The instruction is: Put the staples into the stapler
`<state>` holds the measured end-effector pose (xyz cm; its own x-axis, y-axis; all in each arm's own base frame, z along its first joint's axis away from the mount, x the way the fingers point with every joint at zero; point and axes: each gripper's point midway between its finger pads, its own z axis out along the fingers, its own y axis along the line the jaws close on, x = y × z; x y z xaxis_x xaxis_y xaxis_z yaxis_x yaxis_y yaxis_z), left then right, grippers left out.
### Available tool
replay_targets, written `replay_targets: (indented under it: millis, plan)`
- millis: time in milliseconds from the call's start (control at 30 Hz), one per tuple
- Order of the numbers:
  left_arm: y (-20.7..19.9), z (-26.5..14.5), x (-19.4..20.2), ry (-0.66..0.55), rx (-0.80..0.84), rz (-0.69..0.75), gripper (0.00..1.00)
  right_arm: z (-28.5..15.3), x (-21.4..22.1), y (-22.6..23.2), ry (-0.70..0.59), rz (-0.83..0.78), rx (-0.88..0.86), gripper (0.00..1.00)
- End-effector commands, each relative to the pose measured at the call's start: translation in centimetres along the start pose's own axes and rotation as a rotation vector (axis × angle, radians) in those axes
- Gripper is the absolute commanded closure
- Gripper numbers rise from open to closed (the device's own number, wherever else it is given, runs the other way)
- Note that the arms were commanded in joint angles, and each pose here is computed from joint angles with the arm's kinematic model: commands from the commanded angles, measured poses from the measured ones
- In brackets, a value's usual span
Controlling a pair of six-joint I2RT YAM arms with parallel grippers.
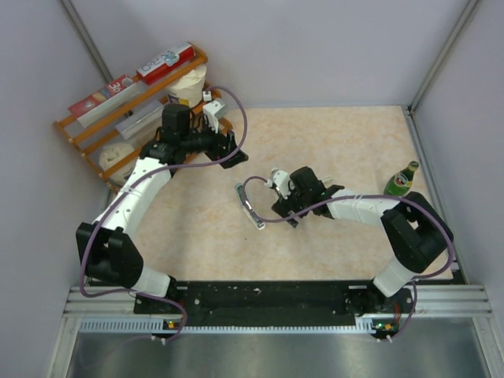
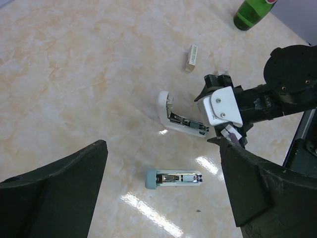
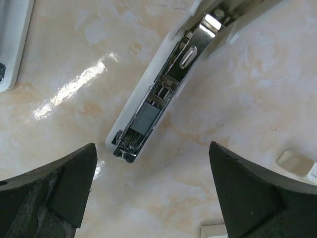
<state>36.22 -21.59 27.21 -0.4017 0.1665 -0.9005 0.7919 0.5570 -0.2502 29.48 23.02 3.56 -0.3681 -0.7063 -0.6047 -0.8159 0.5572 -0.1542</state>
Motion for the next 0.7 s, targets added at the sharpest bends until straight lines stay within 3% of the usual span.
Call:
replay_targets:
  millis: [0, 667]
  plan:
    - [-0.3, 0.2, -0.5, -0.038, 0.023, 0.012, 0.01, 0.3, -2.8, -1.2, -0.037, -0.049, 0.1, 0.07]
    - [0.8, 2.4, -0.7, 0.008, 0.059, -0.068, 0.01, 0.2, -2.3, -3.3, -0.017, -0.058, 0.181, 0.09]
